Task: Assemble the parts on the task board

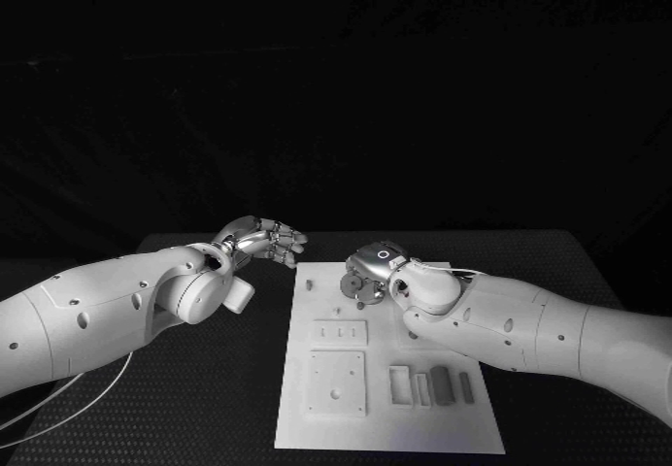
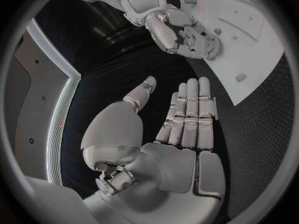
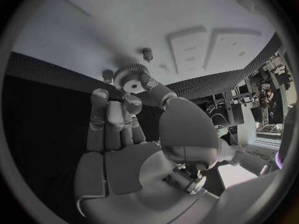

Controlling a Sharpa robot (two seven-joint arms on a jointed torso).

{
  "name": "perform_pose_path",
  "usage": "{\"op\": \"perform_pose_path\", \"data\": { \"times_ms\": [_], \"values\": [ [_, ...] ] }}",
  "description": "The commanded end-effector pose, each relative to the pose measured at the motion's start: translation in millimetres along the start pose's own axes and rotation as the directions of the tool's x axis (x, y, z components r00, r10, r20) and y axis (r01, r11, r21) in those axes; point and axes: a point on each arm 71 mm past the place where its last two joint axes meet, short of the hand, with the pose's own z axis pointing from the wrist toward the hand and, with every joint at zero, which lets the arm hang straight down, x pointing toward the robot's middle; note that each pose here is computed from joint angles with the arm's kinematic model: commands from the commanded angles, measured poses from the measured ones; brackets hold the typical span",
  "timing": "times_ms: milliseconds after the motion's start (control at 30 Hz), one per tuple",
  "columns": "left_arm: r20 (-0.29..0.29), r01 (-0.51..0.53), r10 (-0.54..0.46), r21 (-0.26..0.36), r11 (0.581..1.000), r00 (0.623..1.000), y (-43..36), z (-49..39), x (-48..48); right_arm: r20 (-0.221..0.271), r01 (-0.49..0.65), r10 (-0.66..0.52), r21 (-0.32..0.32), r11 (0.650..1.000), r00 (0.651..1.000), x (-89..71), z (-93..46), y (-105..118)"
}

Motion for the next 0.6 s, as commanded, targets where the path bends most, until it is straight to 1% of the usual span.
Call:
{"op": "perform_pose_path", "data": {
  "times_ms": [33,300,600],
  "values": [
    [-0.016,0.002,-0.002,0.012,1.0,1.0,-2.1,0.6,2.3,0.018,0.017,-0.017,-0.007,1.0,1.0,-1.4,1.1,2.0],
    [-0.016,0.002,-0.002,0.011,1.0,1.0,-1.8,0.7,1.9,0.02,0.022,-0.022,0.006,1.0,1.0,-0.5,2.7,-1.2],
    [-0.02,0.002,-0.002,0.011,1.0,1.0,-2.4,1.6,3.7,0.015,0.021,-0.021,0.0,1.0,1.0,0.1,5.6,2.3]
  ]
}}
